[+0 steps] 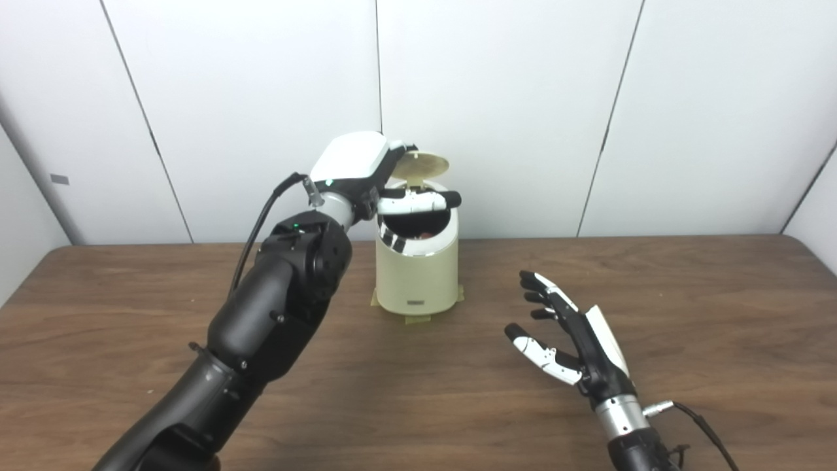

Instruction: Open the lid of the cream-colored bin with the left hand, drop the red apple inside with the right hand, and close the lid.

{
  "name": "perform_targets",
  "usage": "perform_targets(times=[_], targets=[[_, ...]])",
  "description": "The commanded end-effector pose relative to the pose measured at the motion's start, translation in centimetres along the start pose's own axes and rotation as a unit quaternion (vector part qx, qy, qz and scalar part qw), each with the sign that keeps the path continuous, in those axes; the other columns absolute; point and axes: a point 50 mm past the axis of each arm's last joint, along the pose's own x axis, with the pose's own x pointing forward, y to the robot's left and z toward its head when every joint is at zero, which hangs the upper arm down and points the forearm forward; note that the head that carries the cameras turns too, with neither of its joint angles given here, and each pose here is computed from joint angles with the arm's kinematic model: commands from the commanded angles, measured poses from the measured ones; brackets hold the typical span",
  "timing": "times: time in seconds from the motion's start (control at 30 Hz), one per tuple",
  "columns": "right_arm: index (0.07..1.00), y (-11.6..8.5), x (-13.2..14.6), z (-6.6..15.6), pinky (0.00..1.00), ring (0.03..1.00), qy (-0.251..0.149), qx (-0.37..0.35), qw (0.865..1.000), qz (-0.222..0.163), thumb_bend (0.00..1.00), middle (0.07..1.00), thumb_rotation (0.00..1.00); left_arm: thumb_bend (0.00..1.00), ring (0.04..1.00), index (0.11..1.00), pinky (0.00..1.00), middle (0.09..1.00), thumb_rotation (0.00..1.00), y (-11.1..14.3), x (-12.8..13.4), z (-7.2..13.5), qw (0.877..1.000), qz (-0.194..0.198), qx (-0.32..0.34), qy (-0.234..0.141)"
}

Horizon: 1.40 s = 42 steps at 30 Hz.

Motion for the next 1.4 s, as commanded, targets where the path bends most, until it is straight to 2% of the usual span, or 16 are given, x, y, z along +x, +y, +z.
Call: perform_targets(times=[0.0, 0.1, 0.27, 0.53, 0.67, 0.8, 1.0, 1.17, 1.27, 1.37], targets=[[0.877, 0.0, 0.9, 0.9, 0.71, 0.828, -0.02, 0.006, 1.0, -0.008, 0.28, 0.863, 0.59, 1.0, 1.0, 0.873, 1.0, 0.907, 1.0, 1.7, 0.1, 1.1, 0.999, 0.04, 0.012, -0.023], [0.876, 0.0, 0.9, 0.9, 0.7, 0.82, -0.018, 0.004, 1.0, -0.009, 0.3, 0.861, 0.62, 1.0, 1.0, 0.872, 1.0, 0.885, 1.0, 1.1, -0.2, 1.0, 0.999, 0.039, 0.017, -0.026], [0.876, 0.0, 1.0, 0.9, 0.7, 0.816, -0.019, 0.003, 1.0, -0.01, 0.29, 0.856, 0.58, 1.0, 0.999, 0.876, 1.0, 0.876, 1.0, 0.1, -1.0, 1.1, 0.998, 0.034, 0.039, -0.035], [0.879, 0.0, 1.1, 1.0, 0.71, 0.822, -0.018, 0.002, 1.0, -0.009, 0.3, 0.859, 0.59, 1.0, 1.0, 0.881, 1.0, 0.871, 1.0, -1.9, -2.6, 1.3, 0.998, 0.009, 0.053, -0.041], [0.876, 0.0, 1.1, 1.1, 0.72, 0.825, -0.021, -0.001, 1.0, -0.01, 0.3, 0.857, 0.57, 1.0, 0.989, 0.871, 1.0, 0.865, 1.0, -3.4, -3.3, 1.1, 0.998, -0.004, 0.048, -0.04], [0.875, 0.0, 1.1, 1.1, 0.68, 0.806, -0.021, -0.001, 1.0, -0.011, 0.3, 0.854, 0.59, 1.0, 0.986, 0.875, 1.0, 0.863, 1.0, -4.4, -3.7, 0.8, 0.998, -0.013, 0.045, -0.039], [0.873, -0.1, 1.1, 1.1, 0.7, 0.815, -0.02, -0.004, 1.0, -0.011, 0.31, 0.852, 0.58, 1.0, 0.98, 0.872, 1.0, 0.868, 1.0, -6.1, -4.3, 0.4, 0.998, -0.045, 0.033, -0.033], [0.873, -0.2, 1.1, 1.2, 0.71, 0.823, -0.018, -0.009, 1.0, -0.01, 0.3, 0.854, 0.56, 0.98, 0.98, 0.866, 1.0, 0.882, 1.0, -7.6, -4.6, -0.2, 0.998, -0.043, 0.038, -0.019], [0.873, -0.3, 1.1, 1.2, 0.7, 0.814, -0.018, -0.008, 1.0, -0.008, 0.3, 0.851, 0.57, 0.98, 0.984, 0.867, 1.0, 0.884, 1.0, -8.6, -4.6, -0.4, 0.997, -0.04, 0.073, -0.004], [0.876, -0.3, 1.1, 1.3, 0.71, 0.823, -0.013, -0.007, 1.0, -0.008, 0.31, 0.856, 0.57, 0.96, 0.998, 0.867, 1.0, 0.89, 1.0, -9.7, -4.2, -0.8, 0.988, -0.04, 0.15, 0.005]])
